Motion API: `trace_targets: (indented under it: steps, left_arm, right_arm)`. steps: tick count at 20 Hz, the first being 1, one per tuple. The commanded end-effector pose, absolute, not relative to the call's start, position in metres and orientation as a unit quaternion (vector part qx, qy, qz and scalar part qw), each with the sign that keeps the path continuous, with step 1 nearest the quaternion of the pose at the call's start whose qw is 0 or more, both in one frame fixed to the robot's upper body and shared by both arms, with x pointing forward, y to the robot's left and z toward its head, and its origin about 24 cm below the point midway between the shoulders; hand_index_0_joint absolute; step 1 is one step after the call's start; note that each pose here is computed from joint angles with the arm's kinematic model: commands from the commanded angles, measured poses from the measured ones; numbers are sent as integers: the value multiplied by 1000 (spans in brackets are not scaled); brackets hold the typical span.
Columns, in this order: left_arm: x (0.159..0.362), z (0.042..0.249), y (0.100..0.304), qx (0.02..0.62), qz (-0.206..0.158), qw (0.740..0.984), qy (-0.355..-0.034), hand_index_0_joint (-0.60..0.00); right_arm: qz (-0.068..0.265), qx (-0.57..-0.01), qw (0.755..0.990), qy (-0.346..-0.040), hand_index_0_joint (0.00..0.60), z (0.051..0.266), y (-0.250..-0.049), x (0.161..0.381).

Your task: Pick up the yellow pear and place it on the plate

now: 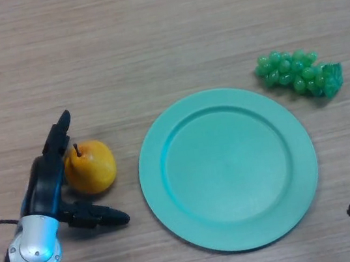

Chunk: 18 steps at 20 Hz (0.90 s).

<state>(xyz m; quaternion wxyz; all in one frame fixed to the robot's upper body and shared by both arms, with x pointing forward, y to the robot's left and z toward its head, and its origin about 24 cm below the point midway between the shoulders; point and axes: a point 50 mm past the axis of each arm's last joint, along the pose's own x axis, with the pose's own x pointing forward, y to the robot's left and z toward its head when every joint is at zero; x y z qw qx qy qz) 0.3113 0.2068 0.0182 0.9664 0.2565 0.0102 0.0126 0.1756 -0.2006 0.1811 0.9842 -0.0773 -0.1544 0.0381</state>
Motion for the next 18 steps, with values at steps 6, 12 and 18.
trace_targets:
  steps: [6, 12, 18]
  left_arm:
    - [317, 58, 228, 266, 63, 957, -100, -600]
    - [311, 77, 233, 239, 73, 961, -123, -600]
    - [292, 119, 193, 190, 26, 963, -189, -600]
  right_arm:
    - [32, -108, 958, -263, 0, 211, -201, 154]
    - [34, -107, 958, -262, 0, 210, -201, 151]
    - [24, -116, 956, -268, 0, 211, -203, 149]
